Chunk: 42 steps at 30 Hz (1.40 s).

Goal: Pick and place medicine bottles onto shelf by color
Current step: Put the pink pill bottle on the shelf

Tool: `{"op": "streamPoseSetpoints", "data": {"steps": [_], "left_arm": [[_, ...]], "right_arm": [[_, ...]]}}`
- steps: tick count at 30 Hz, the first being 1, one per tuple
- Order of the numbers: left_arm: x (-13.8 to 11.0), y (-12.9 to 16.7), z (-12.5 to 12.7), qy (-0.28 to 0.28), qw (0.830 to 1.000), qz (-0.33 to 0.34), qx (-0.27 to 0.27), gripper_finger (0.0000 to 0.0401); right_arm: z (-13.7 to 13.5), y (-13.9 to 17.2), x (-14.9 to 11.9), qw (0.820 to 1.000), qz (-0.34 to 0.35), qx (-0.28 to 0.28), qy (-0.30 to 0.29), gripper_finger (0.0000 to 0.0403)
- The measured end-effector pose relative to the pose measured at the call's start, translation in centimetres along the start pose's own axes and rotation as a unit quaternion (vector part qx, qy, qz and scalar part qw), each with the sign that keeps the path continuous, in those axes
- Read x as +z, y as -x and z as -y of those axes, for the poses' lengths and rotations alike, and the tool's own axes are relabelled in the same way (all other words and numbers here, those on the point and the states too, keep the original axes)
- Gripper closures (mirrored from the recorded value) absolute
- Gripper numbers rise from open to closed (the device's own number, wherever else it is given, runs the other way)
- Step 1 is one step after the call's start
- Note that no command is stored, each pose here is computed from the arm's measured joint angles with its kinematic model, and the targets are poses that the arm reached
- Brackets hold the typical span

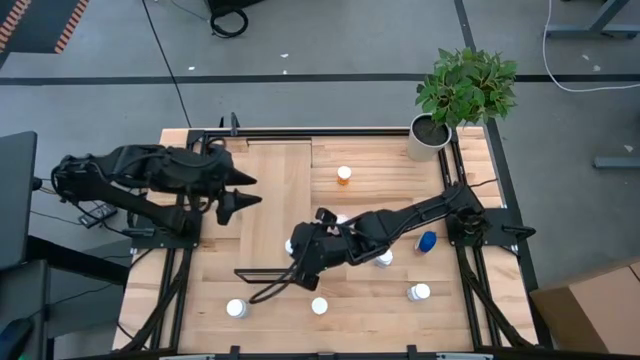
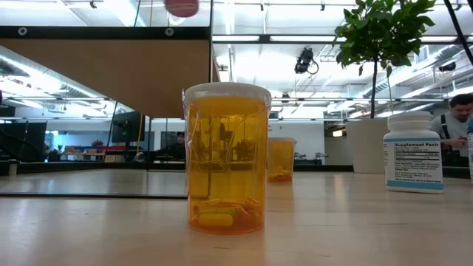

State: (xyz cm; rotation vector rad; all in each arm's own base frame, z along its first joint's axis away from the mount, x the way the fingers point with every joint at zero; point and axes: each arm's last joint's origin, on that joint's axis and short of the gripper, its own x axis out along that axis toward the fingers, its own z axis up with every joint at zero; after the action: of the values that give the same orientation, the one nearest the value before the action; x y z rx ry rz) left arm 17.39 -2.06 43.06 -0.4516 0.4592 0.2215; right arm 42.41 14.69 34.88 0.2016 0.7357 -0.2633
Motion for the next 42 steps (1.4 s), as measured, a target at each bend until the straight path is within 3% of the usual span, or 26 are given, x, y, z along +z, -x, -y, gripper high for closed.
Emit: {"op": "streamPoseSetpoints", "data": {"steps": [4,9,18,42], "left_arm": [[0.2,0.2,0.1,0.004,1.000,0.012,-0.008,0.0115],[0.4,0.2,0.2,0.007,1.000,0.020,-0.013,0.0115],[0.5,0.2,0.2,0.008,1.000,0.025,-0.016,0.0115],[0.4,0.2,0.3,0.007,1.000,0.023,-0.016,0.0115]], "right_arm": [[0.2,-0.5,0.6,1.000,0.023,0.013,-0.008,0.0209],[0.9,-0.8,0.4,1.000,0.003,0.000,0.001,0.0209],[0.6,-2.9,-2.0,0.999,-0.037,-0.003,0.000,0.0209],[0.5,-3.4,-2.6,0.999,-0.020,-0.035,-0.010,0.0195]]}}
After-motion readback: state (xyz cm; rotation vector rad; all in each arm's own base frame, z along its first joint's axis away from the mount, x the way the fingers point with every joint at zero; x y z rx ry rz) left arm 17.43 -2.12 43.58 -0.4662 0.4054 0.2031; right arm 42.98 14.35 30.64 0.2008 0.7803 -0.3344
